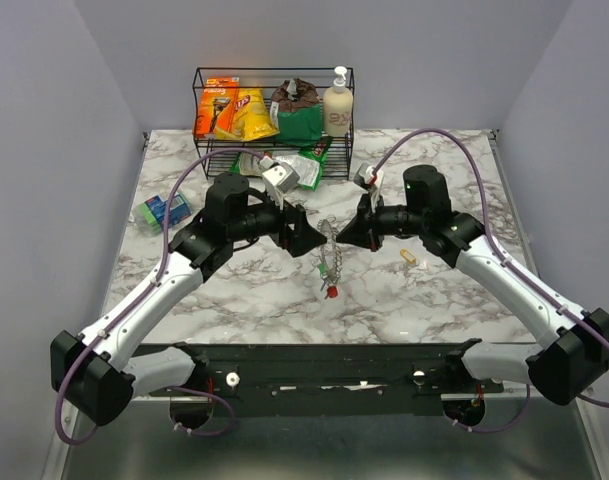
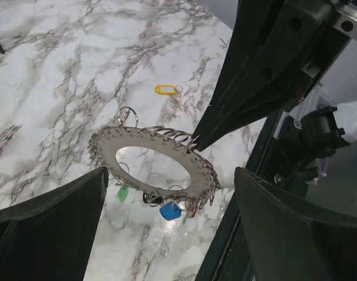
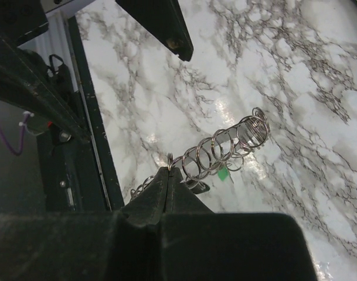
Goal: Put the keys on the keyring
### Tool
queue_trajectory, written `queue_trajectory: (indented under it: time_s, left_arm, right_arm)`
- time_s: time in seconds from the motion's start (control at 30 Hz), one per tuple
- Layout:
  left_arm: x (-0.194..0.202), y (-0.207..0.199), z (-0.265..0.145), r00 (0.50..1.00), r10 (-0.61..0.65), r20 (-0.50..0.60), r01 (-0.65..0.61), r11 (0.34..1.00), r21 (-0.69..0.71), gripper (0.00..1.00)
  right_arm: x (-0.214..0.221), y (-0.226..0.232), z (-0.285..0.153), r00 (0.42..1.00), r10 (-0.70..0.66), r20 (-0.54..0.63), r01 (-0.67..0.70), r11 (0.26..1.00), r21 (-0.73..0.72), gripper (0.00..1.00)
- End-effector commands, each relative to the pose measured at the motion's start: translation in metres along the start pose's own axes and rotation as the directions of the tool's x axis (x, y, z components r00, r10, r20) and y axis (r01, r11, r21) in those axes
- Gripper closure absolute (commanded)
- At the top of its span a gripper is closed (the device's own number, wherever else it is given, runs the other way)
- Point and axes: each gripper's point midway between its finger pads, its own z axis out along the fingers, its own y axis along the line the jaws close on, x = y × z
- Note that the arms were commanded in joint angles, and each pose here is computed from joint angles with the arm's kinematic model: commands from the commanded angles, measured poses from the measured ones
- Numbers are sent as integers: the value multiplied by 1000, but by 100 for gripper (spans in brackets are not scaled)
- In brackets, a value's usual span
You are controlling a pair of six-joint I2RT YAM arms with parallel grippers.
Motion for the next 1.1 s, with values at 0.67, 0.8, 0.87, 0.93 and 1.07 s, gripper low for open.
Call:
queue_trajectory:
  time_s: [0.67, 0.8, 0.87, 0.93, 1.07]
  left_arm:
    - [-14, -88, -32, 991, 117, 63, -133, 886, 444, 26]
    - [-13, -82, -27, 993, 105, 56, -119, 897, 425, 30]
    - [-12, -80, -23, 994, 99, 48, -110, 903, 414, 32]
    - [-14, -82, -21, 994, 101, 46, -111, 904, 414, 33]
    - [-5, -85, -10, 993, 114, -5, -102, 905, 414, 35]
  right_arm:
    - [-45, 76, -31, 985, -101, 137, 140, 938, -317, 99]
    - [-44, 80, -33, 984, -102, 145, 145, 932, -333, 99]
    - [-45, 80, -33, 984, -98, 147, 142, 933, -332, 99]
    - [-44, 81, -34, 985, -94, 145, 139, 931, -337, 99]
    - [-42, 83, -35, 985, -94, 147, 140, 932, -335, 99]
